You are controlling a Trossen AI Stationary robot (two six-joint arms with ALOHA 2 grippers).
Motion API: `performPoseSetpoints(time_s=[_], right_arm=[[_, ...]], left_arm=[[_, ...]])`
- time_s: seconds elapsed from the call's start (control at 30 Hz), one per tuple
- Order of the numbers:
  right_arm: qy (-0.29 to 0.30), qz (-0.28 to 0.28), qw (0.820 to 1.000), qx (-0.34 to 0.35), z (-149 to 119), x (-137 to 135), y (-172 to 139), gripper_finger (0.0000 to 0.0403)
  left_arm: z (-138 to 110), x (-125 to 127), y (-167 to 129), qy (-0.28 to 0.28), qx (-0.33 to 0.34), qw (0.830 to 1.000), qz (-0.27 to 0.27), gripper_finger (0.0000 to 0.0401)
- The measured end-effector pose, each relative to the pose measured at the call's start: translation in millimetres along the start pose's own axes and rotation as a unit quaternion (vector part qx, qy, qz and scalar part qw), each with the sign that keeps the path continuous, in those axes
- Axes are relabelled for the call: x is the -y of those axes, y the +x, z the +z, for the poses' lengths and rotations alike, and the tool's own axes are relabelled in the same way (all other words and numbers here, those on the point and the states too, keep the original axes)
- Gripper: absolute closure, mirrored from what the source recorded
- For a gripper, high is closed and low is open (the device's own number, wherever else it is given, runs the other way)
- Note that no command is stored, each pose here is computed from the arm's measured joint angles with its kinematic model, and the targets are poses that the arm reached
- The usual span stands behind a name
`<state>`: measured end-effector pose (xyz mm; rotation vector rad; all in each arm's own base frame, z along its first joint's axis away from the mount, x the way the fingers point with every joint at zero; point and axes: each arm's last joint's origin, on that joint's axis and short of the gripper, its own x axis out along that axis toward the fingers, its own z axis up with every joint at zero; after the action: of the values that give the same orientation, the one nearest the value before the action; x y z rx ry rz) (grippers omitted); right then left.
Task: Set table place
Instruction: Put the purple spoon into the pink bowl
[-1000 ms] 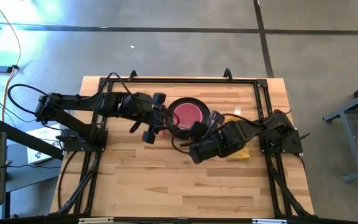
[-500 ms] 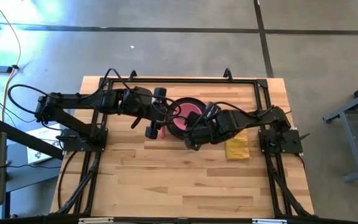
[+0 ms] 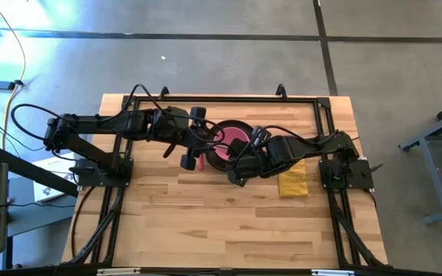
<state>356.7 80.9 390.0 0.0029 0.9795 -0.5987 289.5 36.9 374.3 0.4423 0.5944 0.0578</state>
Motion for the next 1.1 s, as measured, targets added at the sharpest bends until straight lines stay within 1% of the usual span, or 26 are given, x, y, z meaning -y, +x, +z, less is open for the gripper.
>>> performPoseSetpoints(time_s=[0.13,0.57,0.87,1.0,1.1], right_arm=[[0.0,0.0,1.0,0.0,0.1,0.0,0.0,0.0403],[-0.001,-0.001,1.0,-0.001,-0.2,0.2,0.0,0.0403],[-0.001,0.002,1.0,-0.003,-0.3,0.1,0.0,0.0403],[-0.003,0.022,1.0,-0.014,-0.6,-1.1,0.2,0.0401],[0.002,0.044,0.999,-0.028,0.2,-0.7,1.6,0.0385]], left_arm=[[-0.3,0.7,1.1,0.001,-0.002,1.0,-0.002,0.0244],[1.8,1.1,1.0,0.007,0.016,1.0,-0.018,0.0383],[2.2,0.7,1.0,0.009,0.017,1.0,-0.014,0.0387],[1.9,1.0,1.0,0.009,0.015,1.0,-0.014,0.0387],[1.1,1.4,1.0,0.009,0.01,1.0,-0.014,0.0387]])
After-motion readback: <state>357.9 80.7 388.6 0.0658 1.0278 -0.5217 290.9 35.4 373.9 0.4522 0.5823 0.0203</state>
